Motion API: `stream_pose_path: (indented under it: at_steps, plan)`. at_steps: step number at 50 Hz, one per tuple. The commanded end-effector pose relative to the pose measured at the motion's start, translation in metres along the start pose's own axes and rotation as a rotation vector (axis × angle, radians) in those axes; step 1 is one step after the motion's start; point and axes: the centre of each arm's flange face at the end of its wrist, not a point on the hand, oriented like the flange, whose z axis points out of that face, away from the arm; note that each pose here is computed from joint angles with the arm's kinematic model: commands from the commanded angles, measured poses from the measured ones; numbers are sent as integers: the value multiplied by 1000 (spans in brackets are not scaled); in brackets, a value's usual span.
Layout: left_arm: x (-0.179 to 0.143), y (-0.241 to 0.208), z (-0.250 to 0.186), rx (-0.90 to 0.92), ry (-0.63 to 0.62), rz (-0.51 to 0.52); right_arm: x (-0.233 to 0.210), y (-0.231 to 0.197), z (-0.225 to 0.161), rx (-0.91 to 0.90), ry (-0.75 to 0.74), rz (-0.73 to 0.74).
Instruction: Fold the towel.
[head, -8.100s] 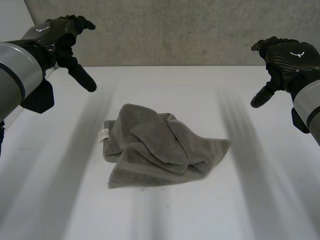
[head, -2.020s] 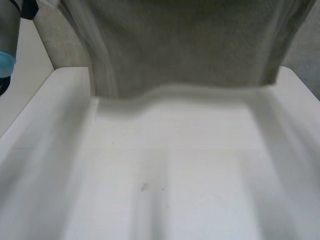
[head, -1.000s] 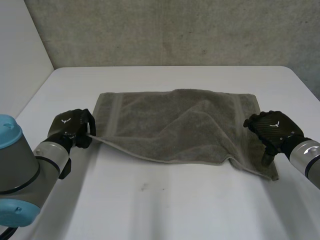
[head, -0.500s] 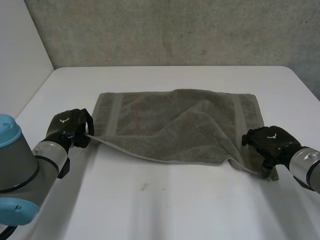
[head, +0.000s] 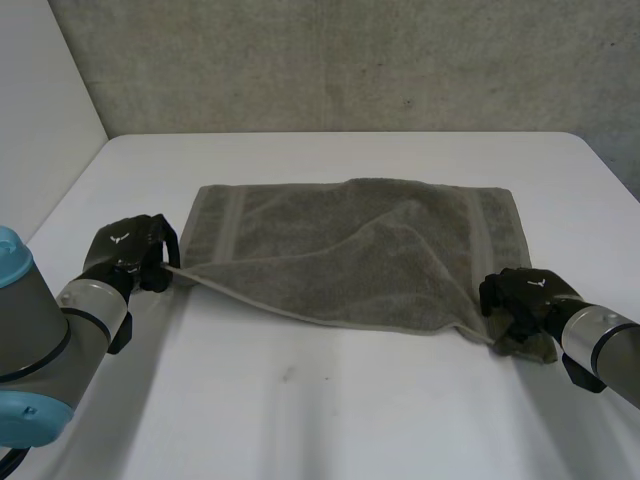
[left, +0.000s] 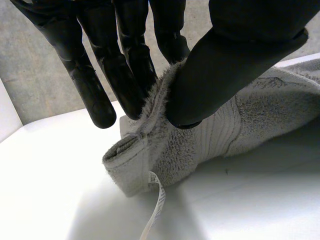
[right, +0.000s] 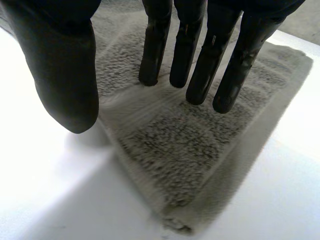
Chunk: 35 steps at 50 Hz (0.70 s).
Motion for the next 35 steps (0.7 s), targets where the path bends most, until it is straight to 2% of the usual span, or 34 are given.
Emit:
stream_pose_path:
  at_steps: [1,10,20,35]
  plan:
    - [-2,-1,1,2,-7,-1,9,-3,5,23,68,-30]
    - [-5,-2,2,4,-16,-3,17,-9,5,31,89,-50]
    - [-6,-1,2,3,-17,-4,5,3,-5,-110,6,-55]
    - [-6,-1,2,3,-17,-4,9,3,1,-76,26,-69]
